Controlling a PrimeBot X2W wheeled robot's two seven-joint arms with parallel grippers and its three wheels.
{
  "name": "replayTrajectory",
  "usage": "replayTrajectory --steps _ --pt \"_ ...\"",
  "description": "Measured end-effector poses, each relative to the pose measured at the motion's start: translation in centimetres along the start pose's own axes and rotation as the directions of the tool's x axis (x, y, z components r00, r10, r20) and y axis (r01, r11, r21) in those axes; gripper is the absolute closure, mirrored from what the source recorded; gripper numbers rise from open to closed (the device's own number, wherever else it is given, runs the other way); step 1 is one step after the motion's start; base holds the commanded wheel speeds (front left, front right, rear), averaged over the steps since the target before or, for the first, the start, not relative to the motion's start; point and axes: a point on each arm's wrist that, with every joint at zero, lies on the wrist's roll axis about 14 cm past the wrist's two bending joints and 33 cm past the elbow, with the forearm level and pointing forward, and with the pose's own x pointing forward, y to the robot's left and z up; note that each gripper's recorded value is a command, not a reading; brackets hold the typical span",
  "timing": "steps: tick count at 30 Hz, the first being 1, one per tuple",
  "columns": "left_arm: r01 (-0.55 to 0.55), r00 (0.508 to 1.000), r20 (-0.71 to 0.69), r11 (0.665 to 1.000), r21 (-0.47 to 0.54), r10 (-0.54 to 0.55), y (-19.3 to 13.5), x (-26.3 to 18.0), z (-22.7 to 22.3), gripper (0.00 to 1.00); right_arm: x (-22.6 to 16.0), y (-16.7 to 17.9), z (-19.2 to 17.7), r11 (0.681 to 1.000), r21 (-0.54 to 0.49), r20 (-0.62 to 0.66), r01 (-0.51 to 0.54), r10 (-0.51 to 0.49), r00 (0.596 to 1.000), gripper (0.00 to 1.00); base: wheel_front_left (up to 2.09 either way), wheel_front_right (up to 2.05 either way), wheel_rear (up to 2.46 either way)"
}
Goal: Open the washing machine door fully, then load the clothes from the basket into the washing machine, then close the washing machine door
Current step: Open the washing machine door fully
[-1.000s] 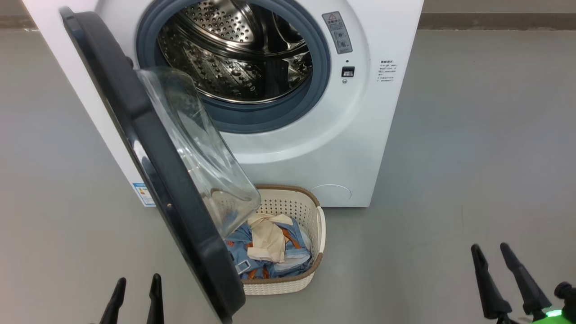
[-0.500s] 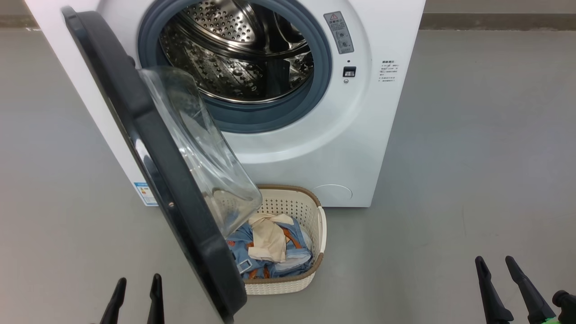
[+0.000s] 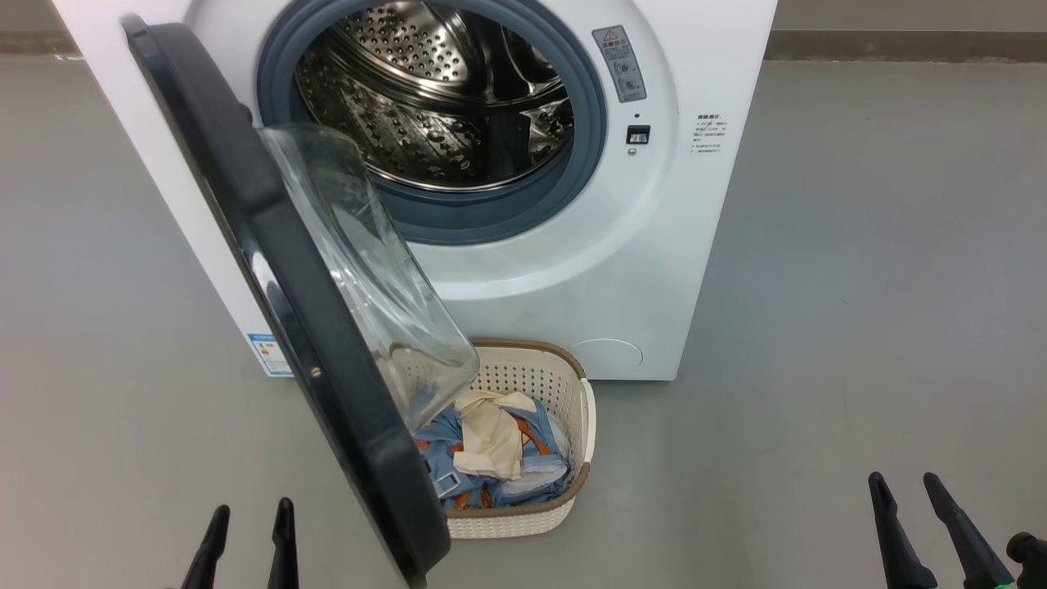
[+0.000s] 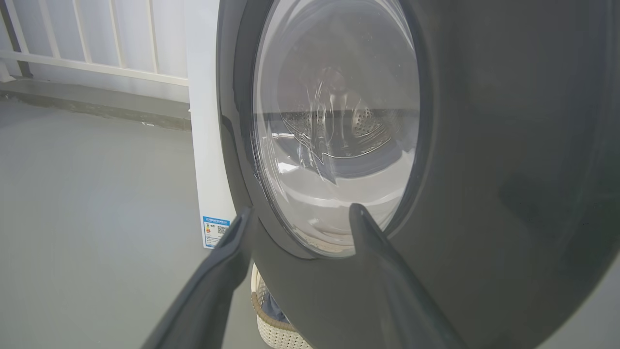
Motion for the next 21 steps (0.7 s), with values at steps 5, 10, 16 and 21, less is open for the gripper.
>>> replayTrajectory --steps 5,10,16,21 --pt "-0.001 1.0 0.001 1.0 0.0 0.001 0.0 0.0 0.0 0.0 0.0 0.0 -0.1 1.0 0.0 -0.003 0.001 -0.001 1.0 0.0 0.0 0.0 0.0" --pt "-0.015 1.0 0.001 1.0 -0.011 0.015 0.4 -0.1 0.0 1.0 0.0 0.0 -0.1 1.0 0.0 -0.004 0.0 0.0 1.0 0.0 0.0 0.0 0.0" --pt "-0.038 0.999 0.009 0.999 -0.014 0.038 1.2 -0.2 0.3 1.0 0.0 0.0 -0.1 1.0 0.0 -0.003 -0.002 0.002 1.0 0.0 0.0 0.0 0.0" --pt "-0.097 0.994 0.057 0.995 -0.013 0.098 3.2 -0.3 1.8 1.0 0.0 0.1 -0.2 1.0 -0.001 -0.005 -0.003 0.003 1.0 0.0 0.0 0.0 0.0"
